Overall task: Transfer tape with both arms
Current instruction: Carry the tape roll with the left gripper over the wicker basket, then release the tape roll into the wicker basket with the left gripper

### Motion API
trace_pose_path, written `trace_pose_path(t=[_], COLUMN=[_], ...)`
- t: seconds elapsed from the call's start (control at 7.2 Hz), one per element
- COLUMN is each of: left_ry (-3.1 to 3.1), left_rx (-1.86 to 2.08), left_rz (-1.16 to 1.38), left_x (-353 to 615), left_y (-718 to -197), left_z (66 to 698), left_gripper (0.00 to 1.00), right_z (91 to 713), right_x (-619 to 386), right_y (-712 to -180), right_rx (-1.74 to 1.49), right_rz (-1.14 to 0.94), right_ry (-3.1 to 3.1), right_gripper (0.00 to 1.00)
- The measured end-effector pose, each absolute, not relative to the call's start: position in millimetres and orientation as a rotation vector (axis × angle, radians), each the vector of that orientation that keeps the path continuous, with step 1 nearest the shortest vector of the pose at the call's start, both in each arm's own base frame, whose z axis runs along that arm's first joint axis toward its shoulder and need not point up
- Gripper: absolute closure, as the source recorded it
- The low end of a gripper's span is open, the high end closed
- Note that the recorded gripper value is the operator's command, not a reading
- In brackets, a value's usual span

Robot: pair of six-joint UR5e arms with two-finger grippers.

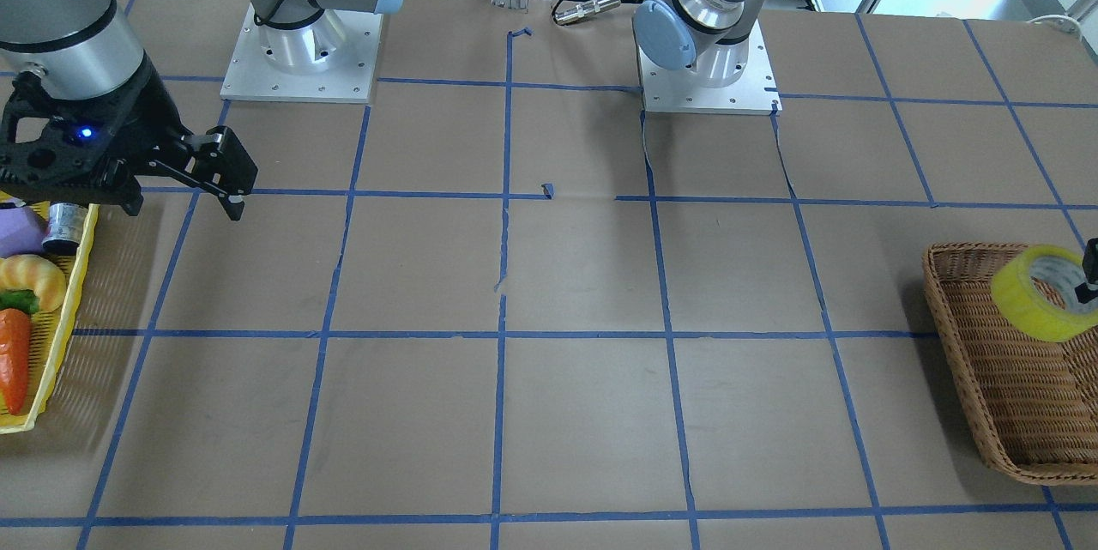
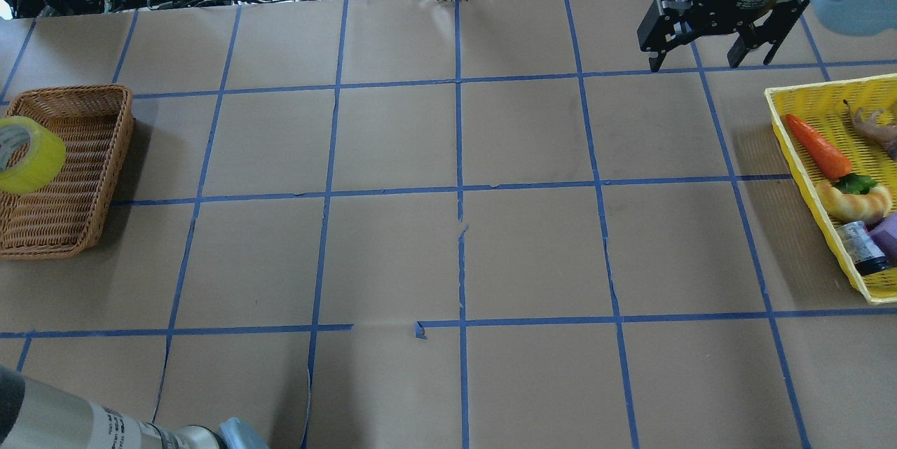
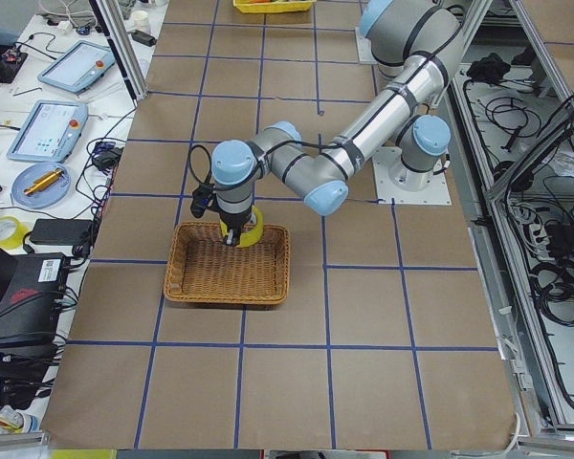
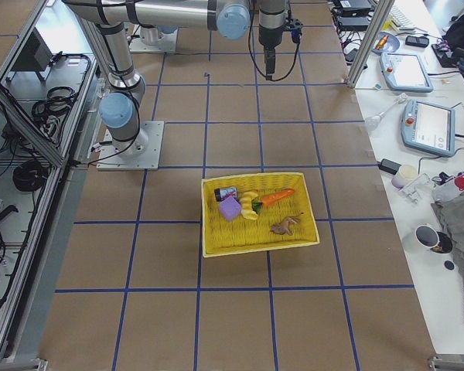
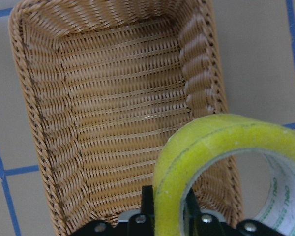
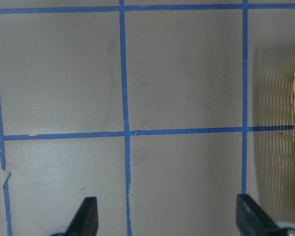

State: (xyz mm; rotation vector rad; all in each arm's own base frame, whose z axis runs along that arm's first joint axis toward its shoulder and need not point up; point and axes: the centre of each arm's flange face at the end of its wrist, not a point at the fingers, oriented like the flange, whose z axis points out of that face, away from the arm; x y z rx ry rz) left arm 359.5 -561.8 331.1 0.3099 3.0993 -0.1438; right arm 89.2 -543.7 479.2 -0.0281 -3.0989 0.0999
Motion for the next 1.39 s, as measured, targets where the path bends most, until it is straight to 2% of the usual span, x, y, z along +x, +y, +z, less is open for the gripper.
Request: trace_pose_path(t=[0.28, 0.42, 0.56, 0.69, 0.97, 1.25, 1.39], left_ry=[3.124, 3.126, 3.116, 3.109, 3.094, 3.118, 3.13], left_rx=[0.325, 0.328, 0.328, 0.329, 0.328, 0.324, 0.314], left_rz=[-0.174, -0.178, -0.192, -0.202, -0.215, -0.184, -0.17], left_x=[378.3, 382.2, 385.1, 386.9, 383.5, 345.4, 296.1], left_y=[-576.6, -580.5, -583.3, -585.3, -585.7, -585.6, -589.3], left_z=[274.9, 255.3, 240.2, 230.9, 241.5, 301.9, 344.7], left_gripper=[0.79, 0.64, 0.39, 0.1, 0.1, 0.11, 0.12], right_z=[478.0, 476.5, 476.0, 477.0, 480.5, 482.3, 487.5], right_x=[89.2, 89.0, 88.6, 89.1, 109.7, 136.1, 136.4], right_y=[-543.4, -543.1, -542.9, -541.8, -530.9, -521.4, -518.5], right_rx=[-0.029, -0.028, -0.028, -0.026, 0.03, 0.105, 0.096], right_rz=[0.097, 0.092, 0.09, 0.091, 0.098, 0.114, 0.131], right_ry=[-3.099, -3.096, -3.091, -3.09, -3.098, -3.072, -3.039], right_gripper=[0.0, 0.0, 0.0, 0.0, 0.0, 0.0, 0.0])
